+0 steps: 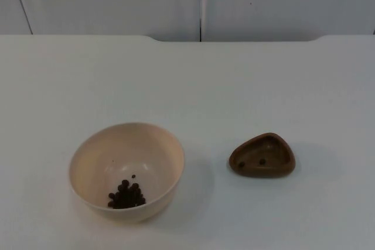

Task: Pick up the bowl with the left hand and pour the coffee beans from the cup into the bowl with the right hand.

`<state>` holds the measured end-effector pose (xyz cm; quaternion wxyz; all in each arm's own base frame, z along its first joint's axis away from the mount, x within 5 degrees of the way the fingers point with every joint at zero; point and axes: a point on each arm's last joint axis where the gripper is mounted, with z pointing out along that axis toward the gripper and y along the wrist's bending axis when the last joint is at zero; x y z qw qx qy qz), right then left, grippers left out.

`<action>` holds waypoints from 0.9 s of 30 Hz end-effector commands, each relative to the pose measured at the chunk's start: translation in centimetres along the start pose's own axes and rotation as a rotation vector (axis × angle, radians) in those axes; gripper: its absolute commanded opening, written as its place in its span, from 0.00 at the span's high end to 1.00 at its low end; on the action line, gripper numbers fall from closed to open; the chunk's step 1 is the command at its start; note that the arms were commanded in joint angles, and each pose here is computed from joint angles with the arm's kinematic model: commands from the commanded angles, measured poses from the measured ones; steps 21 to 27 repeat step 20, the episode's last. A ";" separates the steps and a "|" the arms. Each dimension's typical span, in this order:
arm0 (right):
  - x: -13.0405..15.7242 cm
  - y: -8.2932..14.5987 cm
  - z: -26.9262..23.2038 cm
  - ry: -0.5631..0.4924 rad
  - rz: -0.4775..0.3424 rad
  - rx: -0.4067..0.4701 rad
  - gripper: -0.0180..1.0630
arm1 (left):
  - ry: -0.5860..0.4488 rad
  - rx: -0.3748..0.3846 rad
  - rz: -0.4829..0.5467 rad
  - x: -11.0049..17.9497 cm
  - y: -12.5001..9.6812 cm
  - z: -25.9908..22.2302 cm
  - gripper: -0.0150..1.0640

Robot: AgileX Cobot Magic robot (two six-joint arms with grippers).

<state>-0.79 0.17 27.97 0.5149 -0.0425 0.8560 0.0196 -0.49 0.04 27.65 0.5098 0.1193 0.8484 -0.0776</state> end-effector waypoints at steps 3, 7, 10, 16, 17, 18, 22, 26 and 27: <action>-0.1 0.0 0.0 -0.013 0.007 0.004 0.01 | 0.003 -0.060 -0.031 0.1 0.0 0.1 0.01; -0.1 0.0 0.0 -0.013 0.007 0.004 0.01 | 0.002 -0.106 -0.055 0.1 0.0 0.1 0.01; -0.1 0.0 0.0 -0.013 0.007 0.004 0.01 | 0.002 -0.148 -0.077 0.1 -0.1 0.1 0.01; -0.1 0.0 0.0 -0.013 0.007 0.004 0.01 | 0.001 -0.204 -0.107 0.1 -0.1 0.1 0.01; -0.1 0.0 0.0 -0.013 0.007 0.004 0.01 | 0.001 -0.213 -0.112 0.1 -0.1 0.1 0.01; -0.1 0.0 0.0 -0.013 0.008 0.003 0.01 | 0.001 -0.223 -0.118 0.1 -0.1 0.1 0.01; -0.1 0.0 0.0 -0.013 0.008 0.003 0.01 | 0.001 -0.232 -0.123 0.1 -0.1 0.1 0.01; -0.1 0.0 0.0 -0.013 0.008 0.003 0.01 | 0.001 -0.232 -0.123 0.1 -0.1 0.1 0.01; -0.1 0.0 0.0 -0.013 0.008 0.003 0.01 | 0.001 -0.232 -0.123 0.1 -0.1 0.1 0.01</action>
